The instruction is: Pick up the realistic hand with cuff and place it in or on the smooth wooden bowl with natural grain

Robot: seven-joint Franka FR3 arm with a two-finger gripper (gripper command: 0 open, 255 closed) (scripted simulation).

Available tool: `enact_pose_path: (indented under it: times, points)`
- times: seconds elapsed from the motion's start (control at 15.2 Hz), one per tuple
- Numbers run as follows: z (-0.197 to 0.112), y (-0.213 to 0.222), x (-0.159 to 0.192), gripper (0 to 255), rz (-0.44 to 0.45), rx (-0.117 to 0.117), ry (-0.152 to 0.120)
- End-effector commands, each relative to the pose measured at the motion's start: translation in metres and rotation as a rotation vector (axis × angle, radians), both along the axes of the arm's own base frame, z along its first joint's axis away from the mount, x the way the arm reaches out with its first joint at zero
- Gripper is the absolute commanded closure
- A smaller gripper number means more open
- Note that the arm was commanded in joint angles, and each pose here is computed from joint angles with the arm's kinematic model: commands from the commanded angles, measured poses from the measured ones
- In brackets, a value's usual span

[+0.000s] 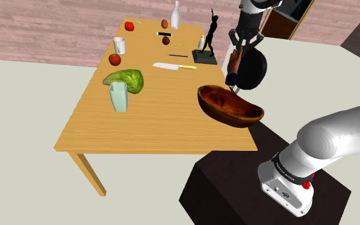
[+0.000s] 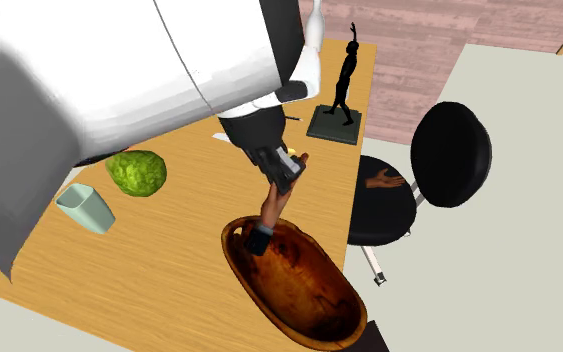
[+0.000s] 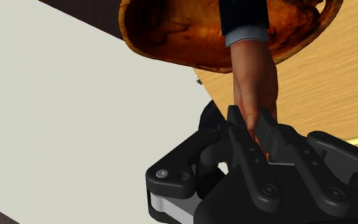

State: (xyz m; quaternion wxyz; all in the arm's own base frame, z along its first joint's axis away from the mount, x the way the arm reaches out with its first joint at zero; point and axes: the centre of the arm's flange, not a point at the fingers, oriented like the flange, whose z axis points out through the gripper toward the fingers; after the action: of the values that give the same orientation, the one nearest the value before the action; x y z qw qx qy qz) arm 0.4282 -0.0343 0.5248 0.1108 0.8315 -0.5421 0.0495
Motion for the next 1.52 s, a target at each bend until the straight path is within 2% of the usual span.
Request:
enact_pose_path:
  times: [0.0,0.2,1.45]
  points:
    - [0.002,0.004,-0.027,255,0.000,0.001,0.000]
    - [0.006,0.009,-0.064,255,0.000,0.001,0.000]
    - [-0.089,0.009,-0.064,255,0.000,0.001,0.000]
